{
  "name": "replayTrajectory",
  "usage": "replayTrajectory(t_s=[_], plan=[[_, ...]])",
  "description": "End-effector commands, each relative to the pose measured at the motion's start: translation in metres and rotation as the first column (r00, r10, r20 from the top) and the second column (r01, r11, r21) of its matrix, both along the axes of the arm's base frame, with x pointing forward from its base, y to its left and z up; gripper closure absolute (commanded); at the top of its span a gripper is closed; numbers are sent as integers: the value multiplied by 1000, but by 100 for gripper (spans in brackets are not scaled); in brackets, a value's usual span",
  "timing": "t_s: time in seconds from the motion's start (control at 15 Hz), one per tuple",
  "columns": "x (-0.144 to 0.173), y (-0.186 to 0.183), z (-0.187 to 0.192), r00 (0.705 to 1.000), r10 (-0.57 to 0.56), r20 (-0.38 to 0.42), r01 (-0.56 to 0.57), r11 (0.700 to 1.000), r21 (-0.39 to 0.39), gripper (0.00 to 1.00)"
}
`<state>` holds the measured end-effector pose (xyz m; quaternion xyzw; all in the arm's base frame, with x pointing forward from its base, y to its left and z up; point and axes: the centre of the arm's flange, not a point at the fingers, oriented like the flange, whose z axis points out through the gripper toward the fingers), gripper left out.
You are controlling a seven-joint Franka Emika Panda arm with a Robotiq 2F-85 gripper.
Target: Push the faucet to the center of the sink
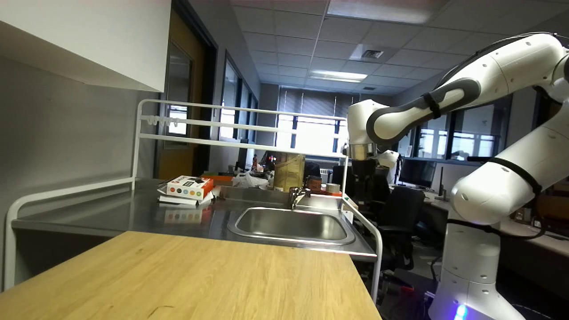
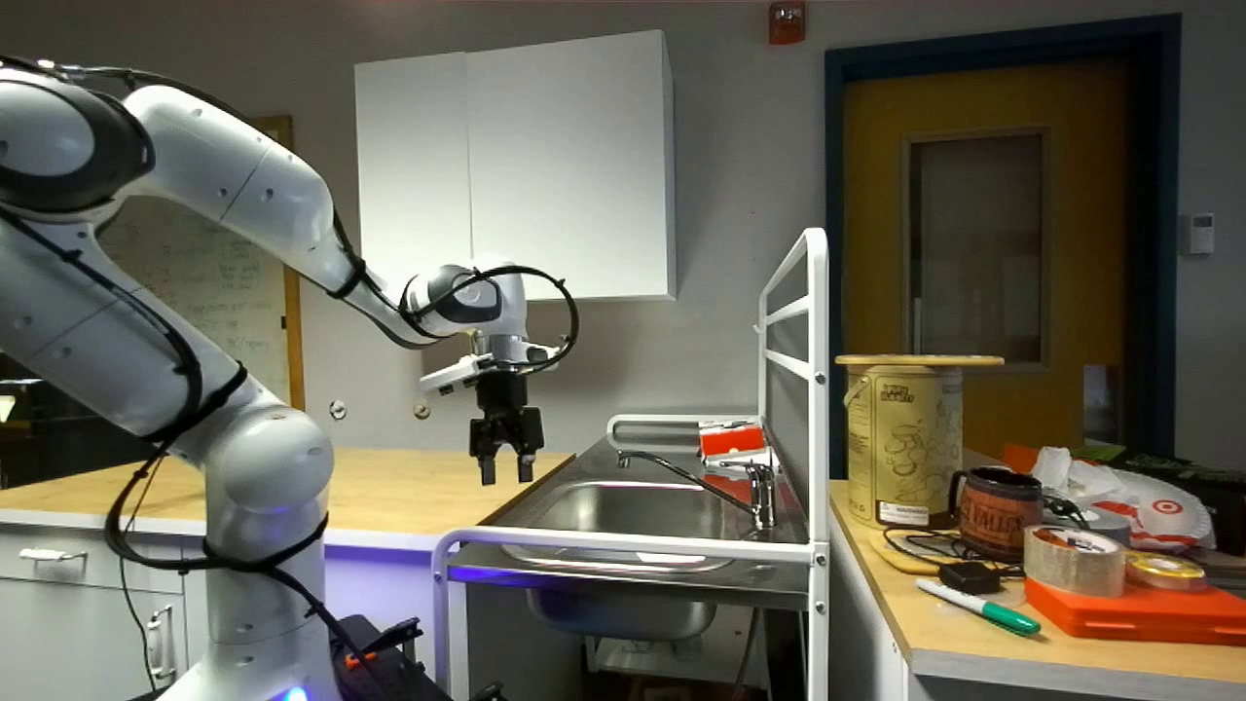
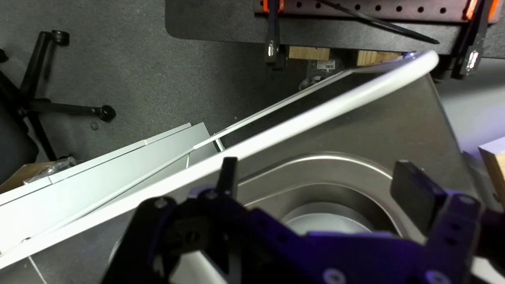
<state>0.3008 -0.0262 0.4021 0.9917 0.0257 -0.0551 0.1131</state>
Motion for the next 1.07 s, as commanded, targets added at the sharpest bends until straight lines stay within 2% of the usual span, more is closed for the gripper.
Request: replayTrajectory(t_s=[0.0,0.47,1.0], plan=[[2,1,3,1000,17,0,-17,1000,-9,0],[13,6,7,999,27,18,-27,999,-16,0],[60,25,16,995,19,95,-17,1000,-27,0]])
